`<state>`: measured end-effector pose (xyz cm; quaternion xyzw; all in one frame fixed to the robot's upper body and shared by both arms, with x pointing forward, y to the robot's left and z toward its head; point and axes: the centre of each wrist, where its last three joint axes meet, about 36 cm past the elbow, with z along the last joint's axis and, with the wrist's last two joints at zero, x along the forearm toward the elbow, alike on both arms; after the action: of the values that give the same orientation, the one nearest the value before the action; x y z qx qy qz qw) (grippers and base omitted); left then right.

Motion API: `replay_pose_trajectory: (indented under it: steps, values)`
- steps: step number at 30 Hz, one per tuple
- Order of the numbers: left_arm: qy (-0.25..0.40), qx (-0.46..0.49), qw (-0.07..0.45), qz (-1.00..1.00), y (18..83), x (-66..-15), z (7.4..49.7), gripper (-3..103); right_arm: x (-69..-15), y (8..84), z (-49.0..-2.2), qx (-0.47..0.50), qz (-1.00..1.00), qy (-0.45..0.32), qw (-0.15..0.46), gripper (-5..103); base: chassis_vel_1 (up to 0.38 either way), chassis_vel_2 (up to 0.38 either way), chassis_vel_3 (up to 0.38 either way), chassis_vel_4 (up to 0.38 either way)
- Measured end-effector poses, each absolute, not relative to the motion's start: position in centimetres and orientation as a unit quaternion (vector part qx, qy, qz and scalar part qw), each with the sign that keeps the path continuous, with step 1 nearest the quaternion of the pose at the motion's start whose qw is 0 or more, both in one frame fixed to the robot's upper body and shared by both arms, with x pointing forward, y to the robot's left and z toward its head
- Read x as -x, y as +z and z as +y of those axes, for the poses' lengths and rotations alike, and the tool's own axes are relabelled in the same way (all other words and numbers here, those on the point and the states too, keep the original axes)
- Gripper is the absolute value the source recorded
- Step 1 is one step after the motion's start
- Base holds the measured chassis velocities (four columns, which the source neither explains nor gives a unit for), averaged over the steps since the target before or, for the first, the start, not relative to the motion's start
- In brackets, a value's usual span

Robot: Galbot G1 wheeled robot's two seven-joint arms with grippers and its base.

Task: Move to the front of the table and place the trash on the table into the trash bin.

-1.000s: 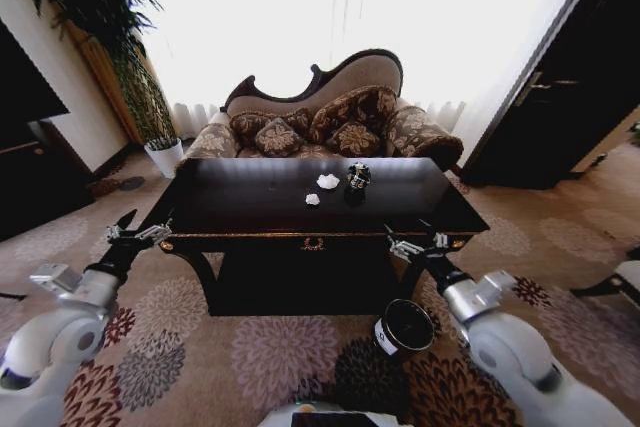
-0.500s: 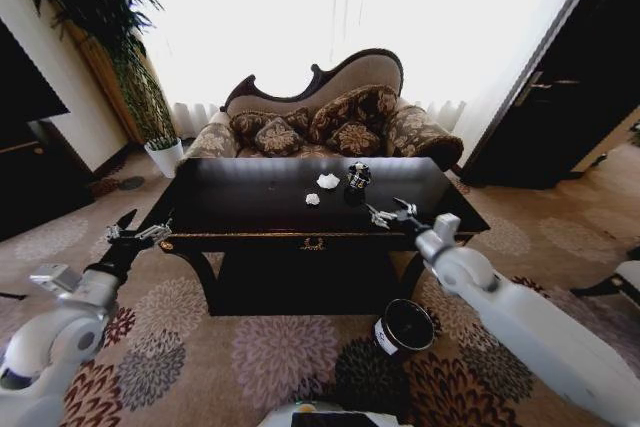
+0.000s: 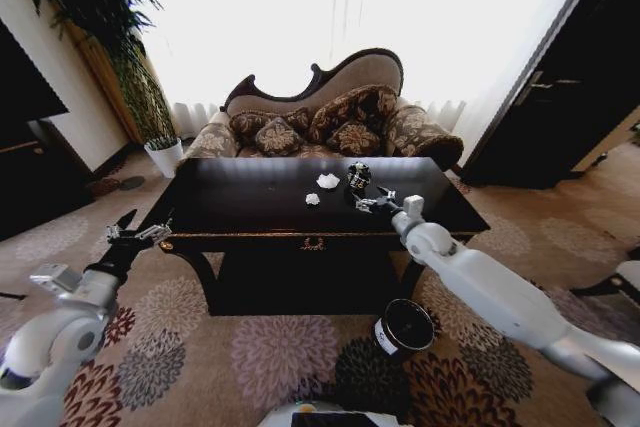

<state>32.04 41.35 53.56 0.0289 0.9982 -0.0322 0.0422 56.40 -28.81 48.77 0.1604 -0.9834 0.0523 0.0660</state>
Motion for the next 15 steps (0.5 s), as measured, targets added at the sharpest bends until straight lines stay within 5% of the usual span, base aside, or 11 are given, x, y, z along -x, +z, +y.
replay_pose_trajectory:
  steps: [15]
  values:
    - [-0.032,-0.029,0.042,0.998,53.6,-32.0,41.3,100,-62.3,52.3,-28.9,-0.157,-0.985,0.069,0.035,100,0.000,0.000,0.000,0.000]
